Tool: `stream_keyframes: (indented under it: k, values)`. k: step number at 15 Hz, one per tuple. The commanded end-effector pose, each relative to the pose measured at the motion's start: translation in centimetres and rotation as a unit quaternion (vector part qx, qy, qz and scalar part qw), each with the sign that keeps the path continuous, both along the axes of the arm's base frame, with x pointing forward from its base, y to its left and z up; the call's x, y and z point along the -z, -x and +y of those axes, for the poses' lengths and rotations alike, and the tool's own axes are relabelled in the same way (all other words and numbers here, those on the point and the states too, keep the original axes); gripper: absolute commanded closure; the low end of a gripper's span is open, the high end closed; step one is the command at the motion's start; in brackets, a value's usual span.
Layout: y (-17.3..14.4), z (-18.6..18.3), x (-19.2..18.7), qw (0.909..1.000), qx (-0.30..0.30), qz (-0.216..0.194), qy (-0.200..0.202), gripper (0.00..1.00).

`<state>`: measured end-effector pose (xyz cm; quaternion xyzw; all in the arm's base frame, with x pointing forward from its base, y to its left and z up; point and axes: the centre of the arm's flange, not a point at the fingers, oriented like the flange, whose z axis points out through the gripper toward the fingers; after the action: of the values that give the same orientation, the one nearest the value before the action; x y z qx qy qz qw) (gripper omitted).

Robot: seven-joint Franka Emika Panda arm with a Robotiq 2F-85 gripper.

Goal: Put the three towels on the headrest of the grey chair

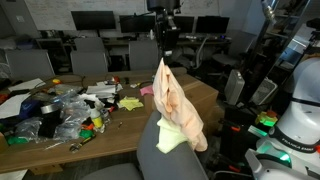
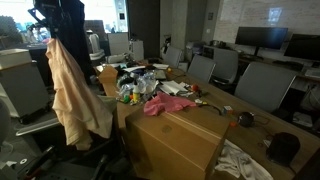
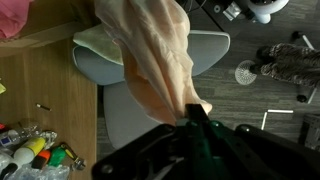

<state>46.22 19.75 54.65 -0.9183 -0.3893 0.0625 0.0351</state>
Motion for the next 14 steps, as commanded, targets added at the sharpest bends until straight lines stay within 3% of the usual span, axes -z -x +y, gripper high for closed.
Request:
stream_keyframes:
  k: [1, 10, 14]
  values:
    - [-1.4, 2.0, 1.3, 0.9998, -0.002, 0.019, 0.01, 1.0]
    - [-2.2, 5.0, 3.5, 0.999, 0.007, 0.027, 0.036, 1.0]
    - [-2.6, 5.9, 2.8, 0.9994, 0.013, 0.023, 0.024, 1.0]
